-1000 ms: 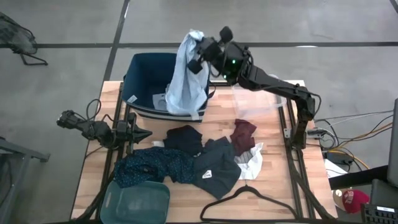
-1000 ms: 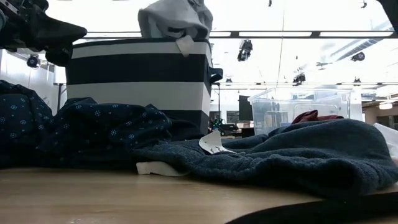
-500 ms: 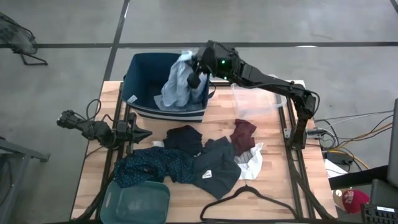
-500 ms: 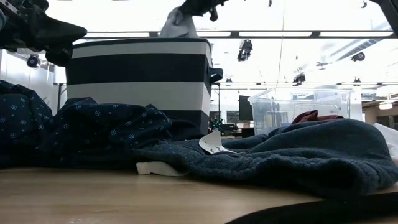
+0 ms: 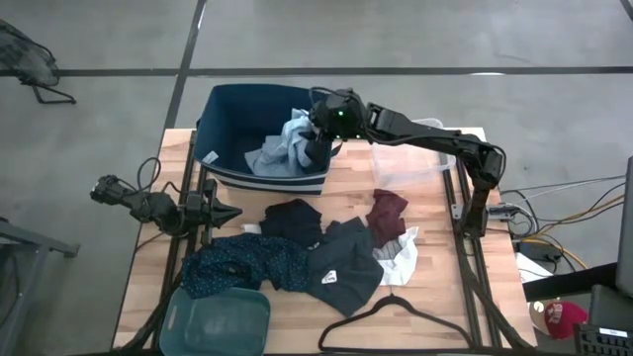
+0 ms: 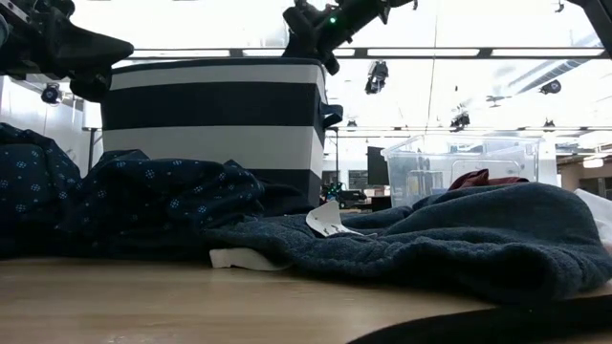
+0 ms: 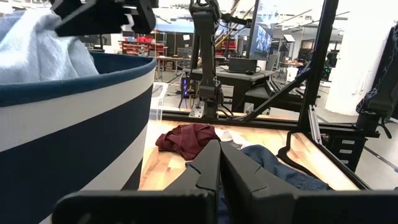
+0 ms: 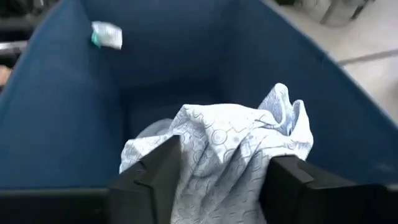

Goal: Pick & Place Cloths
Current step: Put the light blue polo shirt into the blue laundry organizer, then adjust the blue laundry organizer

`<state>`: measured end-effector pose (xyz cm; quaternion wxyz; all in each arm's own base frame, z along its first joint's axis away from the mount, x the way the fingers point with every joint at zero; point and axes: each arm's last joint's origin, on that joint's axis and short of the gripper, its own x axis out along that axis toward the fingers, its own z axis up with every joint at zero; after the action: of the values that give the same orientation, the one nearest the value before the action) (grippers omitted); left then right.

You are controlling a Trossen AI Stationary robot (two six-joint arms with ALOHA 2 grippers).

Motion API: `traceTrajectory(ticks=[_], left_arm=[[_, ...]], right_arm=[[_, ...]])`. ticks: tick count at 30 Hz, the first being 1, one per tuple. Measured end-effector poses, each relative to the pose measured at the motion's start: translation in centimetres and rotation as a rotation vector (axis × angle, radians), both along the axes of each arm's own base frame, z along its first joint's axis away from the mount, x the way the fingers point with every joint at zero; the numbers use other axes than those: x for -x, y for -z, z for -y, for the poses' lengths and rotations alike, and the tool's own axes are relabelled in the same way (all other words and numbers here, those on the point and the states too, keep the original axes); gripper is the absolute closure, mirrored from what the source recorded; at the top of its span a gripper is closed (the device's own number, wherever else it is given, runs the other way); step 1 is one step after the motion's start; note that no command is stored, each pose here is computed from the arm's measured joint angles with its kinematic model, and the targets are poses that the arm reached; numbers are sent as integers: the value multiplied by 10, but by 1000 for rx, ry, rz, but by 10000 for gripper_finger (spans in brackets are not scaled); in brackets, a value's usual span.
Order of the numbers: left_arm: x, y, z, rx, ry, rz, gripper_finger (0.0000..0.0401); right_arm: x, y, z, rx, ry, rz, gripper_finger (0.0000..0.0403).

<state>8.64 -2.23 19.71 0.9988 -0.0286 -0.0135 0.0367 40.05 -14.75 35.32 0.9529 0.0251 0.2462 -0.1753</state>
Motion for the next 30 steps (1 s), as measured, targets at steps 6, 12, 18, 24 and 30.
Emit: traceTrajectory(ticks=[6, 12, 18, 24, 30], left_arm=[[0, 0, 0, 0, -1, 0, 387], [0, 0, 0, 0, -1, 0, 387], [0, 0, 0, 0, -1, 0, 387], [0, 0, 0, 0, 0, 0, 387], [0, 0, 0, 0, -1, 0, 387]], right_arm=[[2, -7, -15, -28, -34, -74, 154], [9, -11, -37, -64, -85, -212, 121], [2, -4, -75, -6, -218, -279, 119], [-3, 10, -103, 193, -170, -364, 146], [-4, 20, -102, 305, -55, -414, 175]])
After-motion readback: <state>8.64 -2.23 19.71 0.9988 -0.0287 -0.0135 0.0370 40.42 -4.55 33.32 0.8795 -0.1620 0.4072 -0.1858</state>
